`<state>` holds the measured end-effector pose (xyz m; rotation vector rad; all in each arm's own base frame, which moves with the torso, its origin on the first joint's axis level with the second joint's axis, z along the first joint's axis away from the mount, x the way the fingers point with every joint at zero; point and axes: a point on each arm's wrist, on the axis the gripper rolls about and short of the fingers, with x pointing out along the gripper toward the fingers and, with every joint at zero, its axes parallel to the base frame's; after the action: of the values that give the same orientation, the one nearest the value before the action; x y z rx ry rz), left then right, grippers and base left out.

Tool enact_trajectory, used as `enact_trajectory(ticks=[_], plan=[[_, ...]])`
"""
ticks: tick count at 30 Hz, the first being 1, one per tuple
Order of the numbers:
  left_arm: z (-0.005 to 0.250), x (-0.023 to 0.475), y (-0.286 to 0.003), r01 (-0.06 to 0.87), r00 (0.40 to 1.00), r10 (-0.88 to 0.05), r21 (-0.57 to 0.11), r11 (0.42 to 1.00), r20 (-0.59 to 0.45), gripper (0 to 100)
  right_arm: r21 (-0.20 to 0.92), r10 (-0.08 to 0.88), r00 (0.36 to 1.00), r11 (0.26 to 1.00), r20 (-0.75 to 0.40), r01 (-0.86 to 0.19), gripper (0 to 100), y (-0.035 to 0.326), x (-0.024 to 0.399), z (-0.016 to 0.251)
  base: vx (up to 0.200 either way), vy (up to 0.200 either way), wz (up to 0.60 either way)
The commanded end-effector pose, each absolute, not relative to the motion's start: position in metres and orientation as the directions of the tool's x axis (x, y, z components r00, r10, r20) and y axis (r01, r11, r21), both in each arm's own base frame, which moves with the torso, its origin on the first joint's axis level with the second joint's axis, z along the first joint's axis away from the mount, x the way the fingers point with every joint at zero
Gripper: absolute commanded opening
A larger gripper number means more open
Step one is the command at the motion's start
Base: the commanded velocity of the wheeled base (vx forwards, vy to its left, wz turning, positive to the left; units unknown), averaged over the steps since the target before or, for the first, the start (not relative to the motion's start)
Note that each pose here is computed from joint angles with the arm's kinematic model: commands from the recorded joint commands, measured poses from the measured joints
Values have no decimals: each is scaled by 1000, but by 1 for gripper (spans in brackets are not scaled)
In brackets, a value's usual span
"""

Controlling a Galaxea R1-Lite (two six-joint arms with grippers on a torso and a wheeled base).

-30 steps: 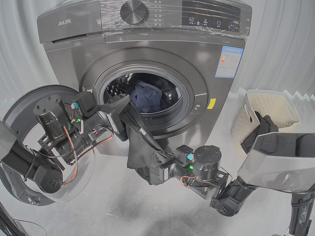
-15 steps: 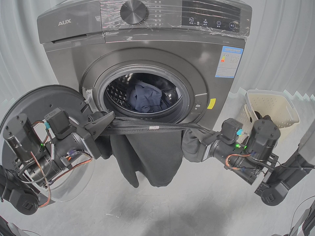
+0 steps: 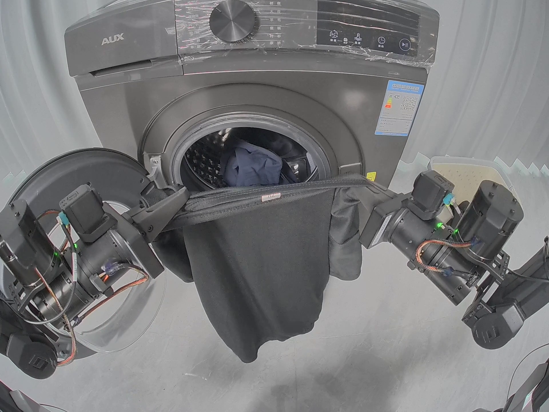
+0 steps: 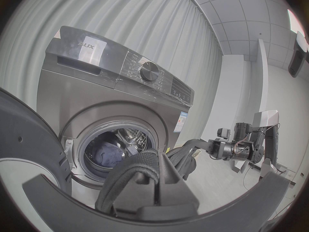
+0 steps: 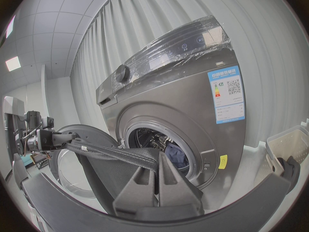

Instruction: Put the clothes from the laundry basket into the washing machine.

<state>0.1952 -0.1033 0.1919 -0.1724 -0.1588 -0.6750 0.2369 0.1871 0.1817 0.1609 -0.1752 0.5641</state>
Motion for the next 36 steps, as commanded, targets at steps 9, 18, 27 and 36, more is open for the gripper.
enact_trajectory(ticks=[9,18,27,36], plan=[[192,200,-104,628,773,-601,-109,771,202,0,116,490,832,840,261,-531,0,188,239,195,0,0,0],[191,203,-106,626,775,-600,-109,772,197,0,123,486,830,838,274,-531,0,187,238,199,0,0,0],[181,207,-112,635,771,-618,-112,764,154,0,142,487,832,834,266,-534,0,187,237,197,0,0,0],[174,212,-121,654,755,-640,-89,751,142,0,155,495,836,830,238,-535,0,186,236,190,0,0,0]])
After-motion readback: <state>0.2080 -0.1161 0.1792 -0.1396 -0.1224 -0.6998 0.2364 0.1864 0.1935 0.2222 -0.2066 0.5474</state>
